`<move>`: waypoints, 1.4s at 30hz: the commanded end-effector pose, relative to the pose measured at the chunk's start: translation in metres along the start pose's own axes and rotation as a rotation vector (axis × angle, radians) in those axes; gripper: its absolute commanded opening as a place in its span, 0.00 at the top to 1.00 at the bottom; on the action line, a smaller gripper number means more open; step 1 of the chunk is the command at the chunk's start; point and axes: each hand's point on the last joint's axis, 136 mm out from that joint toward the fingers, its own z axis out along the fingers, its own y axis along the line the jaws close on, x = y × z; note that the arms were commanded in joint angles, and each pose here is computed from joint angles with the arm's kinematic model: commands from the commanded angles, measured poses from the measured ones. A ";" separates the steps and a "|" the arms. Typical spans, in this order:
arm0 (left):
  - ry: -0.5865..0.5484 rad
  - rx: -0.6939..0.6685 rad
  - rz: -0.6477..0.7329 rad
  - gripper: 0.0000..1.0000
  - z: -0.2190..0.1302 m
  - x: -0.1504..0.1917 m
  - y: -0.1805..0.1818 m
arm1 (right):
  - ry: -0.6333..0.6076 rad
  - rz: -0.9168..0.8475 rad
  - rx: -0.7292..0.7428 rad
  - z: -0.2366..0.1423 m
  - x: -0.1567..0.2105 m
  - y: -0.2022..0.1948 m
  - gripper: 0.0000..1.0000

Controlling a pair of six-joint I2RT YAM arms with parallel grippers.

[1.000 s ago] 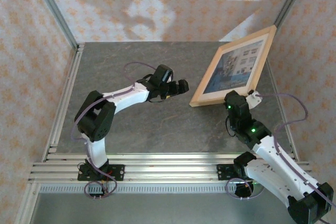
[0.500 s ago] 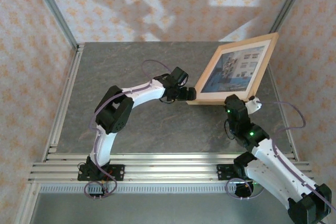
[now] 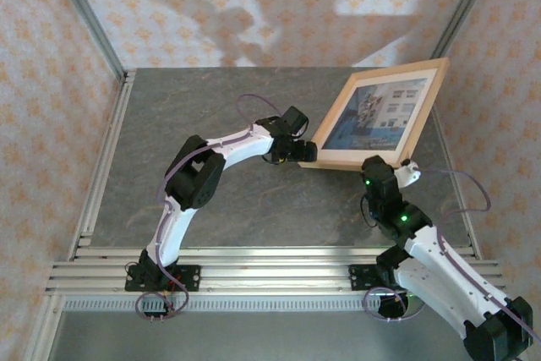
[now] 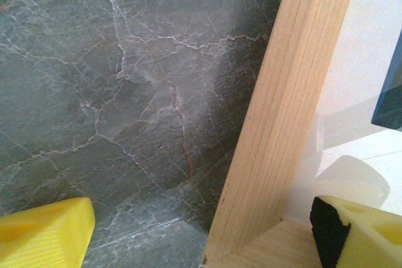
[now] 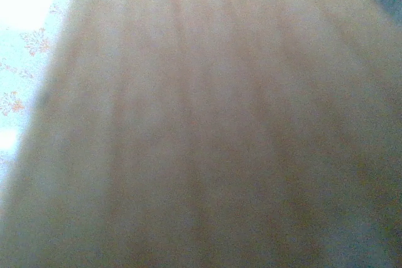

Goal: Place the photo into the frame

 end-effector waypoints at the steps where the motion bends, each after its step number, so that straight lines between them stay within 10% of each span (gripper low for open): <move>1: 0.086 -0.099 0.044 0.12 0.006 0.026 0.027 | 0.162 -0.262 0.238 0.000 0.039 -0.079 1.00; 42: 0.157 -0.431 -0.007 0.14 -0.069 0.116 0.160 | 0.315 -0.142 0.261 0.039 0.098 -0.076 1.00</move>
